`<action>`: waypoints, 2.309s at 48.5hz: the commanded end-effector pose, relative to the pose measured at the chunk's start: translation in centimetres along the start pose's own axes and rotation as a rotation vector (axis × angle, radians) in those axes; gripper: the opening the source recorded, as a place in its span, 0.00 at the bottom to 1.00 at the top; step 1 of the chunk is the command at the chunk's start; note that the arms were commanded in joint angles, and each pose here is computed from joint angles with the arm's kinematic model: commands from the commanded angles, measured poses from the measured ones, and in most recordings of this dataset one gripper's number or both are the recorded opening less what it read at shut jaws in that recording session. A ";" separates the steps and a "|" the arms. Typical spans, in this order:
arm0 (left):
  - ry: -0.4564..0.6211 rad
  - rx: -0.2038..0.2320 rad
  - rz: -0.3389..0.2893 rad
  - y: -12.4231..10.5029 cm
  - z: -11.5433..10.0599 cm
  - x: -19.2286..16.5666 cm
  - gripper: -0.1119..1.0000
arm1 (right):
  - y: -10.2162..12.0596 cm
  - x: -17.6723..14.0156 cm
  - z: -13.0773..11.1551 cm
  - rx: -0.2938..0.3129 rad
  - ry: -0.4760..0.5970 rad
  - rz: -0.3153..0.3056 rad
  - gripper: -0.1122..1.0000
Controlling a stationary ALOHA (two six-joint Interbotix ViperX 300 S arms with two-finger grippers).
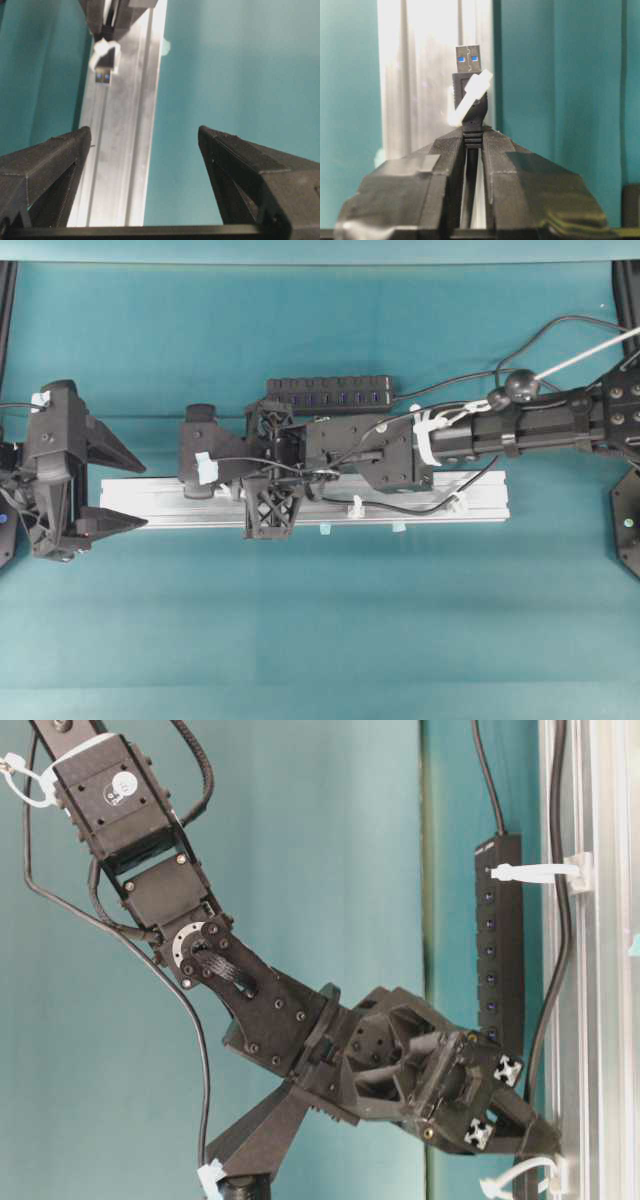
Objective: Pass the USB cable through three rings with both arms.
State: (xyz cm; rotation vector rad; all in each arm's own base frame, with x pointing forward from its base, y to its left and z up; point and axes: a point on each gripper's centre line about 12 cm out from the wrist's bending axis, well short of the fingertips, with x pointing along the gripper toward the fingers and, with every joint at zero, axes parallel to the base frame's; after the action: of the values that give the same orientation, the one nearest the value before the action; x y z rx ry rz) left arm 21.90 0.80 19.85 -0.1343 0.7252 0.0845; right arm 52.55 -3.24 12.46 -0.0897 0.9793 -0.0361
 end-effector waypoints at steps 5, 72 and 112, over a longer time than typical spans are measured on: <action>-0.022 0.002 -0.001 0.0 0.6 -0.1 0.94 | 0.7 -0.8 1.6 -0.020 -0.060 0.007 0.04; -0.061 -0.004 -0.005 0.2 -0.4 1.5 0.91 | 0.5 -1.2 1.6 0.019 -0.065 0.020 0.04; -0.041 0.057 0.028 1.3 -0.4 6.9 0.91 | 0.5 -1.1 1.5 0.051 -0.076 0.021 0.04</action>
State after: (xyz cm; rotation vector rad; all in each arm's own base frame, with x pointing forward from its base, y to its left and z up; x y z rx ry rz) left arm 26.04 2.00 14.47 -0.0853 0.7290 0.0947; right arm 52.84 -2.85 12.86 -0.0434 0.9431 -0.0368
